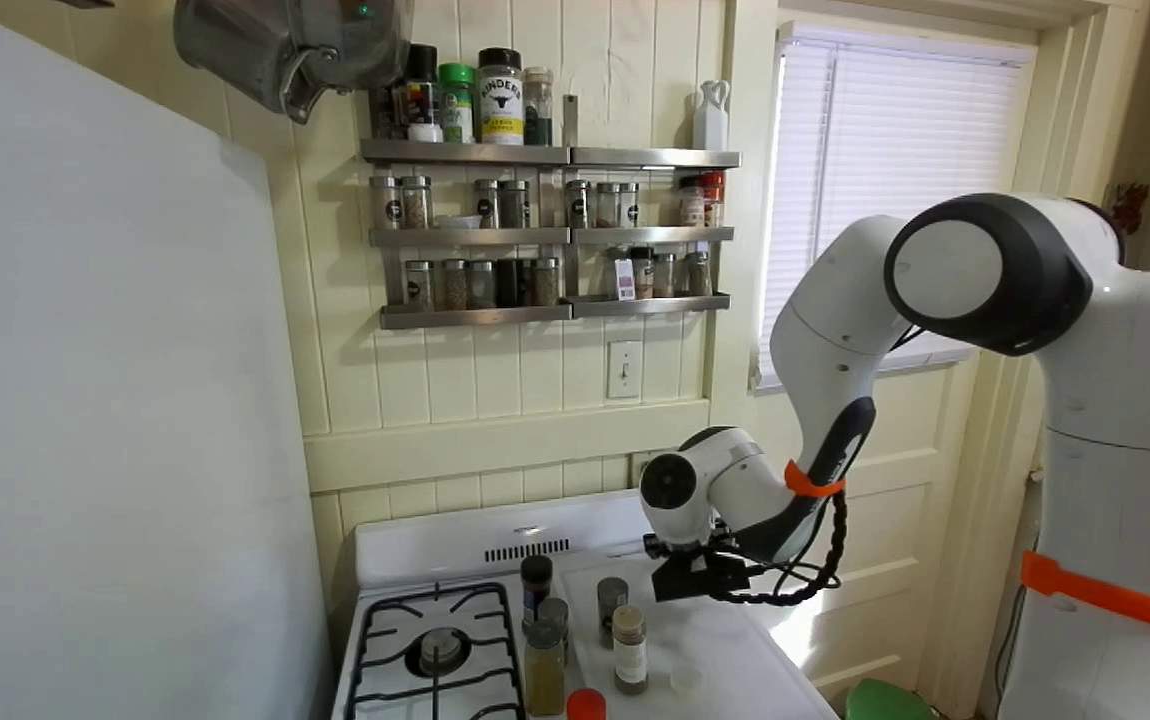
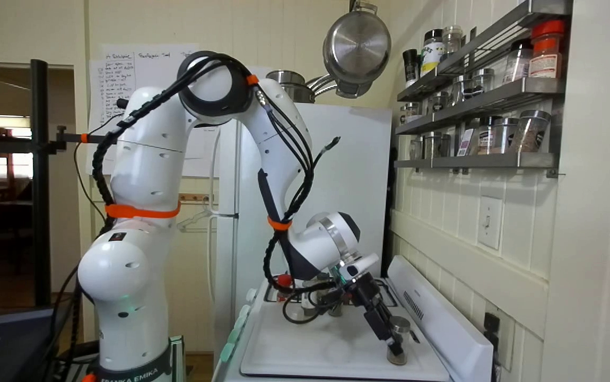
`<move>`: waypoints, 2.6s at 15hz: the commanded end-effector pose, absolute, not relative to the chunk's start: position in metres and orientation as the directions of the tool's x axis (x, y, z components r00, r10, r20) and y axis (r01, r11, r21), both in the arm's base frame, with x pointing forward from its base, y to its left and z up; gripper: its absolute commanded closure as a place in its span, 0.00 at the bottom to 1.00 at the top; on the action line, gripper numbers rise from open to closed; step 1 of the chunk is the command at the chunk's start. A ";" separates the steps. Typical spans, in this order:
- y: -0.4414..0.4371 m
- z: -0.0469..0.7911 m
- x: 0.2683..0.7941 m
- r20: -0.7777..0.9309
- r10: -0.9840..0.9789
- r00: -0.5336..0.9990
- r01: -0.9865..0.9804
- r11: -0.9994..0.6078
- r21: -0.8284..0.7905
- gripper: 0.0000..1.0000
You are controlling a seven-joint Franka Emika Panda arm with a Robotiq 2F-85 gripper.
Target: Pick up one glass jar from the stove and put it on the bottom shelf.
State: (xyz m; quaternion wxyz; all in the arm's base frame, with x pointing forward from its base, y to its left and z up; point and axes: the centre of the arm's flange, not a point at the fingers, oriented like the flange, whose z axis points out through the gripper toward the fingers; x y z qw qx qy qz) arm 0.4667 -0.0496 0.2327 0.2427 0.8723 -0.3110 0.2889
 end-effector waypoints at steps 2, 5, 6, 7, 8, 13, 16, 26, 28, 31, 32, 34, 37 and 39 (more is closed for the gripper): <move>-0.049 0.224 0.471 0.658 -0.410 0.632 -0.682 -0.697 0.220 0.53; -0.049 0.223 0.473 0.658 -0.409 0.633 -0.681 -0.698 0.222 0.68; -0.049 0.224 0.474 0.658 -0.408 0.633 -0.681 -0.698 0.221 0.75; -0.050 0.224 0.474 0.658 -0.408 0.633 -0.680 -0.699 0.221 0.77; -0.050 0.224 0.474 0.658 -0.408 0.633 -0.680 -0.699 0.222 0.77; -0.049 0.226 0.475 0.662 -0.397 0.636 -0.672 -0.707 0.221 0.77; -0.038 0.241 0.471 0.667 -0.370 0.647 -0.652 -0.722 0.231 0.77; -0.014 0.333 0.453 0.705 -0.267 0.657 -0.584 -0.772 0.251 0.77; -0.011 0.356 0.450 0.707 -0.250 0.661 -0.574 -0.776 0.262 0.77; -0.008 0.390 0.450 0.710 -0.206 0.673 -0.539 -0.794 0.281 0.77; -0.008 0.404 0.451 0.719 -0.188 0.669 -0.534 -0.794 0.289 0.77; -0.008 0.427 0.452 0.731 -0.151 0.665 -0.513 -0.804 0.300 0.77; -0.004 0.459 0.454 0.751 -0.093 0.654 -0.482 -0.816 0.319 0.77; -0.001 0.482 0.455 0.765 -0.054 0.642 -0.467 -0.819 0.334 0.77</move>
